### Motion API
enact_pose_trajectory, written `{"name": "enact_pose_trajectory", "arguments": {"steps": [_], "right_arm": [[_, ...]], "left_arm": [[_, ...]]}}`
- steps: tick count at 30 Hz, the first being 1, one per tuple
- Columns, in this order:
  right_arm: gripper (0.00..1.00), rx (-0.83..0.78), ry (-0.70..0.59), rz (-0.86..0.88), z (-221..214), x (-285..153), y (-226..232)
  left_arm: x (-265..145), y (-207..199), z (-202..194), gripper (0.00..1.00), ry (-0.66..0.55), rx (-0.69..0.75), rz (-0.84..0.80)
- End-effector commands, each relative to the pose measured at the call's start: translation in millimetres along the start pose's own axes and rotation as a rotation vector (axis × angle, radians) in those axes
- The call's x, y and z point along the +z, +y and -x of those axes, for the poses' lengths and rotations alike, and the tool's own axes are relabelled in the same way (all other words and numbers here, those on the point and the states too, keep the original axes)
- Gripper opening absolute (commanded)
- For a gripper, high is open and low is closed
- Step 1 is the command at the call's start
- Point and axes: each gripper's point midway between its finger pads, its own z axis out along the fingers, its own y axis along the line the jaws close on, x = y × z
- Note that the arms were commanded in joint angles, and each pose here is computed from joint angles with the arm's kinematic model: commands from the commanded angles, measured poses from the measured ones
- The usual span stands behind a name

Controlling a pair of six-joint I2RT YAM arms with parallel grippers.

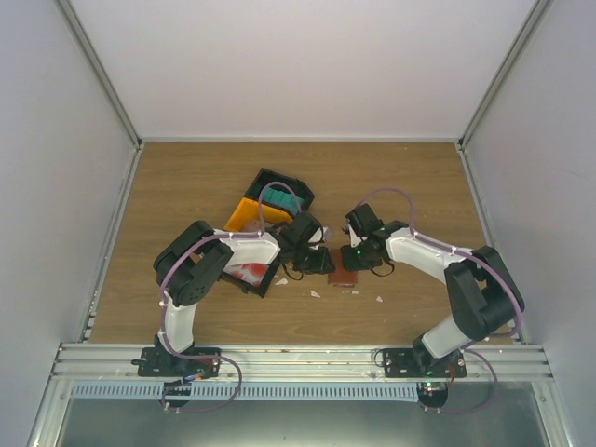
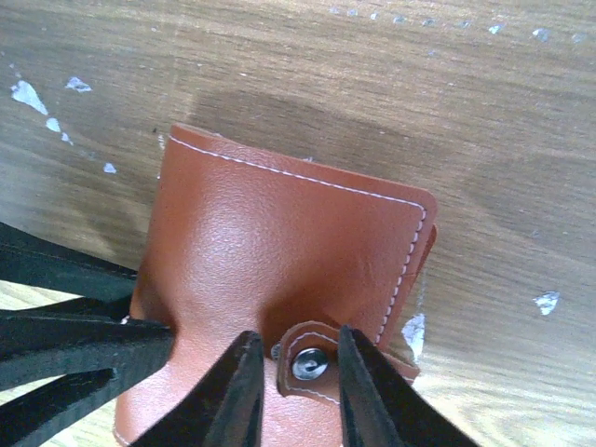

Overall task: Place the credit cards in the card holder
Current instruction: Close the card holder at the center of the board.

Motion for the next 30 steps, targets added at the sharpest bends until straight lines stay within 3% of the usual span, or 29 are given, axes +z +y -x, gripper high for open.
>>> {"name": "enact_pose_trajectory", "arguments": {"steps": [1, 9, 30], "right_arm": [[0.21, 0.003, 0.033, -0.053, -6.0, 6.4, -2.9], [0.01, 0.013, 0.000, -0.054, 1.7, -2.8, -0.4], [0.01, -0.004, -0.006, 0.006, 1.2, -9.5, 10.5]], "left_arm": [[17.8, 55.0, -30.4, 0.24, 0.082, -0.054, 0.173], [18.1, 55.2, -30.7, 0.24, 0.083, -0.055, 0.173], [19.9, 56.0, -31.5, 0.23, 0.088, -0.057, 0.172]]}}
